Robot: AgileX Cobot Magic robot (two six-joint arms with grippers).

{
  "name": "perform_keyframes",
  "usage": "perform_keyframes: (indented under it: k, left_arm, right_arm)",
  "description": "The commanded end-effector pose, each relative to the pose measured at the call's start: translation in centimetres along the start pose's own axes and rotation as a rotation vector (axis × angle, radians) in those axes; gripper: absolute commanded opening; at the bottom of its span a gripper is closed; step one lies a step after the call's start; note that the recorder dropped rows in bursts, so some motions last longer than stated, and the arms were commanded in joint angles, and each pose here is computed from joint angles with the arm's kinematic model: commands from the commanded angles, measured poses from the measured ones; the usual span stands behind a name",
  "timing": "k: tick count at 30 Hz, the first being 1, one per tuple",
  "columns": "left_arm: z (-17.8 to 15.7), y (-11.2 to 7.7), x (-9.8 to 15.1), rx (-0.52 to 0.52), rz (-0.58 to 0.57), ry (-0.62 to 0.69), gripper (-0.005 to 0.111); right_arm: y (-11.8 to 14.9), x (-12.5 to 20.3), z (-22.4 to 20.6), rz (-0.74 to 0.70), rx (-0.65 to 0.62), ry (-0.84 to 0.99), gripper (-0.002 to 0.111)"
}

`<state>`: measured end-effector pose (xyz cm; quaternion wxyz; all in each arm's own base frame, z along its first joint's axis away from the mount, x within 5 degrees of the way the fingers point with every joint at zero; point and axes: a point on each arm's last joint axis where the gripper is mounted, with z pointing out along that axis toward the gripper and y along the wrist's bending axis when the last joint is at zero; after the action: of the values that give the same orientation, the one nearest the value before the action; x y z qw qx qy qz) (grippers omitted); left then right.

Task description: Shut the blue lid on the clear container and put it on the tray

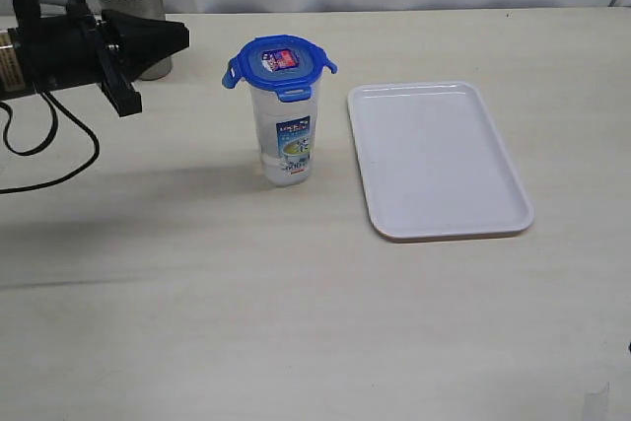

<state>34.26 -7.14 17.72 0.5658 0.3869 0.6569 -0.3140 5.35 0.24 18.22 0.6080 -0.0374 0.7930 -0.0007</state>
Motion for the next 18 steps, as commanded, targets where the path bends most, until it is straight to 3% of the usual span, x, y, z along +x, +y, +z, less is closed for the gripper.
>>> perform_keyframes:
  k: [1,9,14,18]
  left_arm:
    - [1.1,0.6,1.0,0.036,-0.017,-0.016,0.0]
    - [1.4,0.7,2.1,0.06,-0.054,-0.033,0.0]
    - [1.4,0.6,2.1,0.063,-0.055,-0.036,0.0]
    - [1.4,0.6,2.1,0.069,-0.051,-0.032,0.0]
  right_arm:
    - [-0.1,-0.1,0.0,-0.017,0.009,-0.02,0.004]
    - [-0.1,-3.1,-0.6,-0.041,0.025,-0.35,0.004]
    - [-0.2,-6.4,-2.7,0.132,-0.034,-0.795,0.004]
    - [-0.1,-7.7,-4.3,0.148,-0.061,-1.015,0.004]
